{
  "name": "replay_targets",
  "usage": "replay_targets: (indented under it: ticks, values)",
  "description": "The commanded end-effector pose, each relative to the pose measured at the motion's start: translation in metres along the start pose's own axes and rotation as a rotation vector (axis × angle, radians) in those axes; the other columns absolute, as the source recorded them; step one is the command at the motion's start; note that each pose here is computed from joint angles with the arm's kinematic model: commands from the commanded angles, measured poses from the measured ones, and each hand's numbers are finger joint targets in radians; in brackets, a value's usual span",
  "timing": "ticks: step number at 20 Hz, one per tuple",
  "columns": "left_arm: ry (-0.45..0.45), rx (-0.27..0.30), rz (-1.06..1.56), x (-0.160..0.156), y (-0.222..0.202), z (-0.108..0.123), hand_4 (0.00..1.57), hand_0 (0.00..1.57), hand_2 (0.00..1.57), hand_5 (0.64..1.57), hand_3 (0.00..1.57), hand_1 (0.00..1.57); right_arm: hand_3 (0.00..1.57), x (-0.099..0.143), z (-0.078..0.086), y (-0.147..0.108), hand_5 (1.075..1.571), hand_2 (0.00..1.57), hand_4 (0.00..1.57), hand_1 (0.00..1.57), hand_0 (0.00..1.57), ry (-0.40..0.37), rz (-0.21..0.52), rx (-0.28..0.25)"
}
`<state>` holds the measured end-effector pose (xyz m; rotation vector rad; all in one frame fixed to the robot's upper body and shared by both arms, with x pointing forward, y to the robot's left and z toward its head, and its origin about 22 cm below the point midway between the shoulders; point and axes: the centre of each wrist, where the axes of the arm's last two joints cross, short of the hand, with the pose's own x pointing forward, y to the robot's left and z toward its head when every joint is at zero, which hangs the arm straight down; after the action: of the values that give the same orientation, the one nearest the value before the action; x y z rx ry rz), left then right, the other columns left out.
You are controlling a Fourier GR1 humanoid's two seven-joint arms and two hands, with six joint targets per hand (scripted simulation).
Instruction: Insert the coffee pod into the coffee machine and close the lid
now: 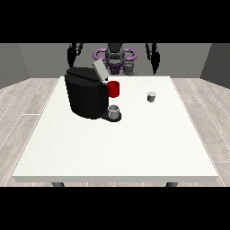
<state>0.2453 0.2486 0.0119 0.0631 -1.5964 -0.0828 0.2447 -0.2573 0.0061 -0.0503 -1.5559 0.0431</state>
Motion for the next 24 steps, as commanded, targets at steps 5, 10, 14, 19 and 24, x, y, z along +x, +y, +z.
replay_targets:
  ticks: [5, 10, 14, 19, 24]
  values:
    - [-0.088, -0.200, -0.249, 0.002, 0.041, 0.008, 0.00, 0.00, 0.00, 1.571, 0.00, 0.00, 0.00, -0.015, 0.005, 0.001, 1.571, 0.00, 0.00, 0.00, 0.00, 0.011, 0.020, -0.015]
    - [-0.086, -0.195, -0.519, 0.042, 0.091, -0.029, 0.00, 0.00, 0.00, 1.571, 0.00, 0.00, 0.00, 0.013, -0.015, 0.018, 1.571, 0.00, 0.00, 0.00, 0.00, -0.167, 0.146, -0.118]
    - [-0.024, -0.108, -0.548, 0.052, 0.124, -0.053, 0.00, 0.00, 0.00, 1.571, 0.00, 0.00, 0.00, 0.028, -0.015, 0.033, 1.571, 0.00, 0.00, 0.00, 0.00, -0.207, 0.180, -0.060]
    - [0.073, -0.152, -0.685, 0.047, 0.122, -0.070, 0.00, 0.00, 0.00, 1.571, 0.00, 0.00, 0.00, 0.045, -0.024, 0.054, 1.571, 0.00, 0.00, 0.00, 0.00, -0.228, 0.160, -0.021]
    - [0.073, -0.170, -0.723, 0.036, 0.136, -0.082, 0.00, 0.00, 0.00, 1.571, 0.00, 0.00, 0.00, 0.035, -0.017, 0.073, 1.571, 0.00, 0.00, 0.00, 0.00, -0.215, 0.115, -0.014]
